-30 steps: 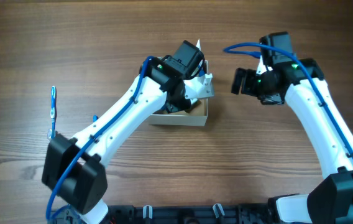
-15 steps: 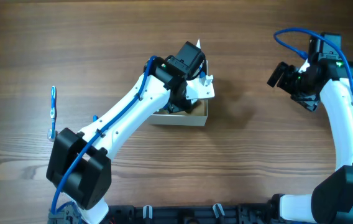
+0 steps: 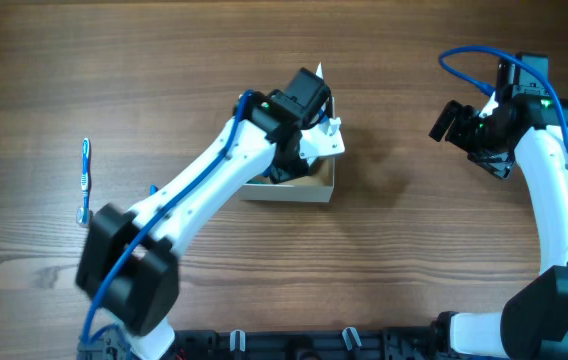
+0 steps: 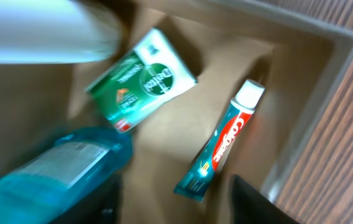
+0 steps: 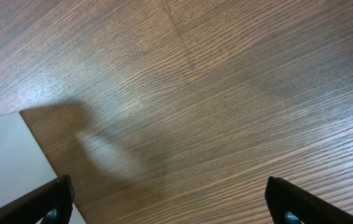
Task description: Pack container
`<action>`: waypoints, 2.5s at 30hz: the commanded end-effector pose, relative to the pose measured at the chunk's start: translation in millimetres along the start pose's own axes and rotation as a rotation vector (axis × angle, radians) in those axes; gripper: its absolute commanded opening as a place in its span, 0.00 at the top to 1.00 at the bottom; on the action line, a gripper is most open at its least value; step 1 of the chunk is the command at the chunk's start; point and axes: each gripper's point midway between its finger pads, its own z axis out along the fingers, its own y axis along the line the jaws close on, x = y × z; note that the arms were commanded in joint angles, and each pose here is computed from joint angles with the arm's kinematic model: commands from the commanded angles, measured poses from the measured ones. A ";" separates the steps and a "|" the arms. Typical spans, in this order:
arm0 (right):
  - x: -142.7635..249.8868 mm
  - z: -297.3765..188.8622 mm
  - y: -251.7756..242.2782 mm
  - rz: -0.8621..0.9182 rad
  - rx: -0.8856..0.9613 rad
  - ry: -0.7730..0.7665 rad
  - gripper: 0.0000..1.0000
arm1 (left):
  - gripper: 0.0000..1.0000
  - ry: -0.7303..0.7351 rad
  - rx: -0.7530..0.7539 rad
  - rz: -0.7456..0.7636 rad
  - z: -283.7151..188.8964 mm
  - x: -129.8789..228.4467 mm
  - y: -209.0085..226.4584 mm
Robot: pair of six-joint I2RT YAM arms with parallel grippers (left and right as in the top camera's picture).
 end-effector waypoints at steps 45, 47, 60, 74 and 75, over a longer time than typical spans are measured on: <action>0.6 1.7 0.4 -0.086 -0.005 0.010 0.00 | 0.01 0.351 0.231 -1.622 67.7 281.7 -11.6; 0.6 1.7 0.4 -0.086 -0.005 0.010 0.00 | 0.01 0.361 0.239 -1.623 72.2 283.2 -19.3; 0.7 1.7 0.4 -0.086 -0.005 0.010 0.00 | 0.11 0.379 0.224 -1.620 75.8 287.0 -22.8; 1.4 1.7 0.1 -0.087 -0.004 0.013 0.00 | 0.06 0.423 0.130 -1.523 79.9 282.3 -18.8; 1.4 1.7 0.1 -0.088 -0.004 0.013 0.00 | 0.07 0.423 0.130 -1.523 79.9 282.1 -18.8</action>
